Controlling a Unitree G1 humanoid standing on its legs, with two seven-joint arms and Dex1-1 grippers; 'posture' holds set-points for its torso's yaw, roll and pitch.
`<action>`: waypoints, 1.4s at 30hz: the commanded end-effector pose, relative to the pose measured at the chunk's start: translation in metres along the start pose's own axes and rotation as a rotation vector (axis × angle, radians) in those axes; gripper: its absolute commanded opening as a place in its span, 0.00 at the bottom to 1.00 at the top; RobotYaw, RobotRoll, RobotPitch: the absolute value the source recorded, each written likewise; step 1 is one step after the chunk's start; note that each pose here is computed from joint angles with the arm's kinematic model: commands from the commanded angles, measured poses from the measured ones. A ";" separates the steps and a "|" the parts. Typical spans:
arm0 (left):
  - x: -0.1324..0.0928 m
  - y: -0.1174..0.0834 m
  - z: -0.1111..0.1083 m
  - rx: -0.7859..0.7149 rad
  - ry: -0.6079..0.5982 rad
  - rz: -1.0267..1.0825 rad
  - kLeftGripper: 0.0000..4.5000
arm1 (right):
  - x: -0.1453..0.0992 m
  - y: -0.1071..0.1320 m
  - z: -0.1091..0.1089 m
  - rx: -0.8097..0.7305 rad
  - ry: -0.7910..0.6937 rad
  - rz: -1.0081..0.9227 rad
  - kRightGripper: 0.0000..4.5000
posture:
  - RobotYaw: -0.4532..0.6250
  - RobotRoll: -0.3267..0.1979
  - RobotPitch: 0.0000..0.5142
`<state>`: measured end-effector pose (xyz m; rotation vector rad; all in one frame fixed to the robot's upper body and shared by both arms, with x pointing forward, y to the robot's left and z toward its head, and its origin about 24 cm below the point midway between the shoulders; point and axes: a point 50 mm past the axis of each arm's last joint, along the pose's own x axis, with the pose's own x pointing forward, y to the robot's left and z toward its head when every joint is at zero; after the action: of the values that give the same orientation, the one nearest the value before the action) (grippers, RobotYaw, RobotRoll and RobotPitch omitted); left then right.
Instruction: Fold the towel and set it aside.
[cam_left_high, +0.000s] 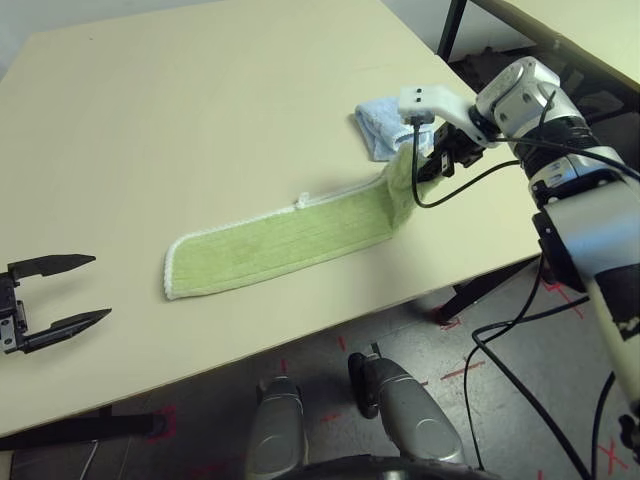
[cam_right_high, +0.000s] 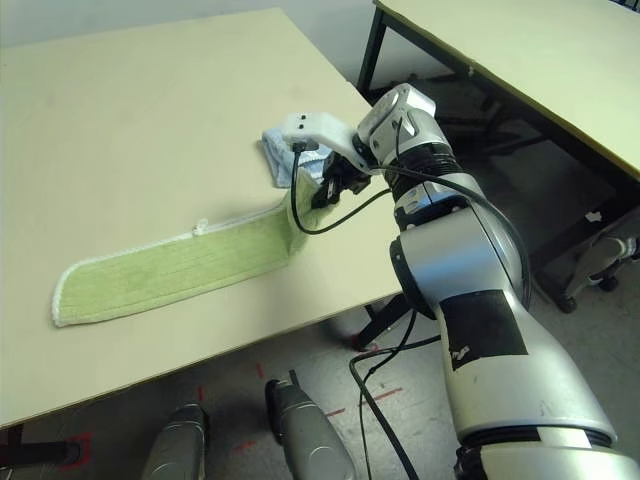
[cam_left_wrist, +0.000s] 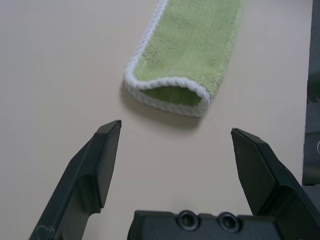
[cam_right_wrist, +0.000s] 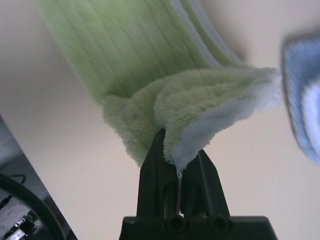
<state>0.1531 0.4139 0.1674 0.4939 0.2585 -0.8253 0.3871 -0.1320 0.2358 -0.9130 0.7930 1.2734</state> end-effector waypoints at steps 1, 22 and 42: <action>-0.005 -0.004 -0.006 -0.018 0.011 0.014 1.00 | 0.006 0.004 0.004 -0.005 -0.022 0.033 0.01 | 0.40 0.62 0.35; -0.006 -0.001 -0.006 -0.013 0.014 0.022 1.00 | 0.020 0.050 0.041 0.061 -0.216 0.232 0.01 | 0.40 0.62 0.35; -0.009 -0.003 -0.005 -0.013 0.022 0.020 1.00 | 0.025 0.056 0.054 0.181 -0.263 0.273 0.61 | 0.40 0.62 0.36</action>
<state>0.1458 0.4203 0.1646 0.4869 0.2678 -0.7907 0.3378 -0.0773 0.2195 -0.5012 0.8673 1.4674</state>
